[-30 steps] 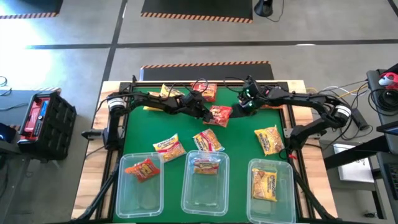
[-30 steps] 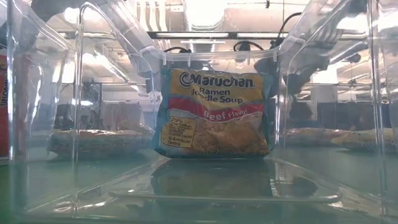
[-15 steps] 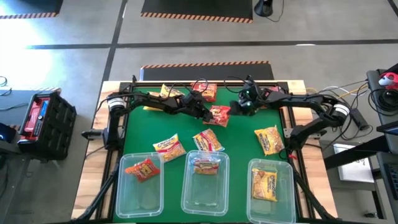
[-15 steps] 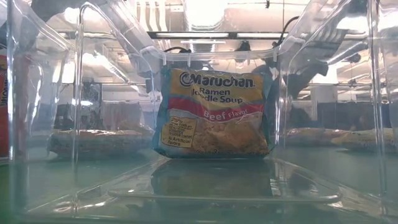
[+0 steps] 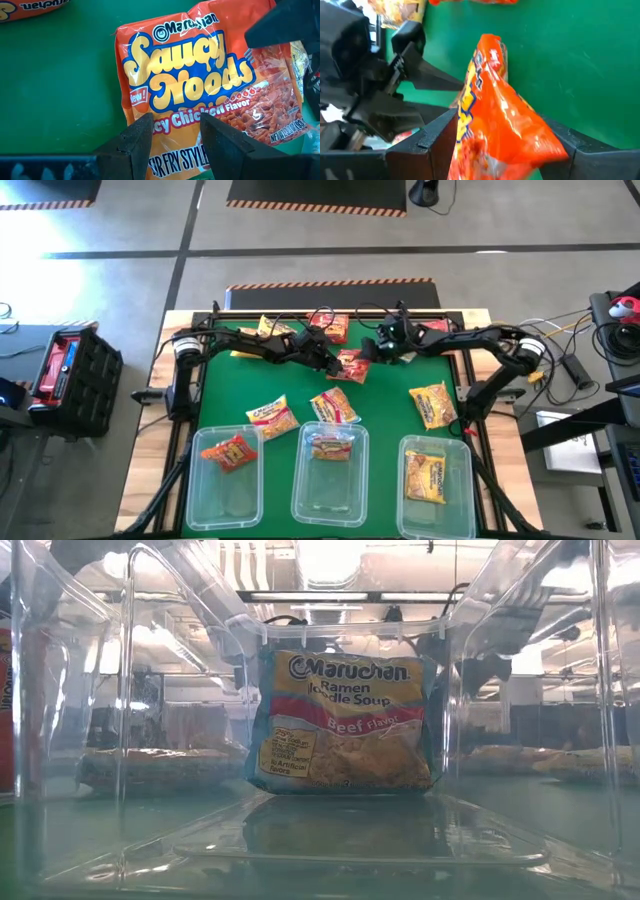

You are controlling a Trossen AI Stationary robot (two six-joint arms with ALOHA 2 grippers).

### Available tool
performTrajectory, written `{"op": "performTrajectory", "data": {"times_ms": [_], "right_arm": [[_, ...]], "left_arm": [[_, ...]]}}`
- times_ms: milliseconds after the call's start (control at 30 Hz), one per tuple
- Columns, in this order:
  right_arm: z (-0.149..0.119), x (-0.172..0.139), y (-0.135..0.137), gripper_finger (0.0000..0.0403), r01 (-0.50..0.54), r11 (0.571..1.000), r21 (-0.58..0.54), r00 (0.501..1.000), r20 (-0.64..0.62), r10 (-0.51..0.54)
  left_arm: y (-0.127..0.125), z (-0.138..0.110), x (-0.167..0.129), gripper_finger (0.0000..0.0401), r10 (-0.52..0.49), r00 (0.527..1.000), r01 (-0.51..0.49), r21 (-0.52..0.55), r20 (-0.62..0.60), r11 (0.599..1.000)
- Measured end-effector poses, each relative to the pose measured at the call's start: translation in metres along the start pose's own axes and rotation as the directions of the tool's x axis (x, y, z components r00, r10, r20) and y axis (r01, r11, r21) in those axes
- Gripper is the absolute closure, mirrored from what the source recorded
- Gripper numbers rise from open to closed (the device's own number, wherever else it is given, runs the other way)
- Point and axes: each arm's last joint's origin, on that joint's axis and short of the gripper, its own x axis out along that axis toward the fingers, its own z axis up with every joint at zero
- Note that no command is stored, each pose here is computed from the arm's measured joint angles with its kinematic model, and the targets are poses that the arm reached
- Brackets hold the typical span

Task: Sort Maruchan noodles
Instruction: Put the orange noodle pack into the left transparent bin

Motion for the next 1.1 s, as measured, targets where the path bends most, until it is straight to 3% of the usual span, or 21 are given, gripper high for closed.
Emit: {"op": "performTrajectory", "data": {"times_ms": [433,867,1100], "right_arm": [[-0.005,0.018,-0.006,0.0195,-0.001,1.0,0.018,0.999,-0.038,0.001],[-0.006,0.018,-0.005,0.0309,-0.024,1.0,0.011,0.998,-0.064,0.025],[-0.007,0.017,-0.005,0.033,-0.053,0.997,-0.058,0.993,-0.108,0.047]], "left_arm": [[0.0,0.0,0.0,0.0253,0.004,1.0,-0.004,0.002,0.006,1.0],[-0.001,0.002,0.0,0.0253,-0.024,1.0,0.024,0.0,0.009,1.0],[-0.009,0.006,-0.008,0.0253,-0.113,0.993,0.114,0.041,-0.026,0.993]]}}
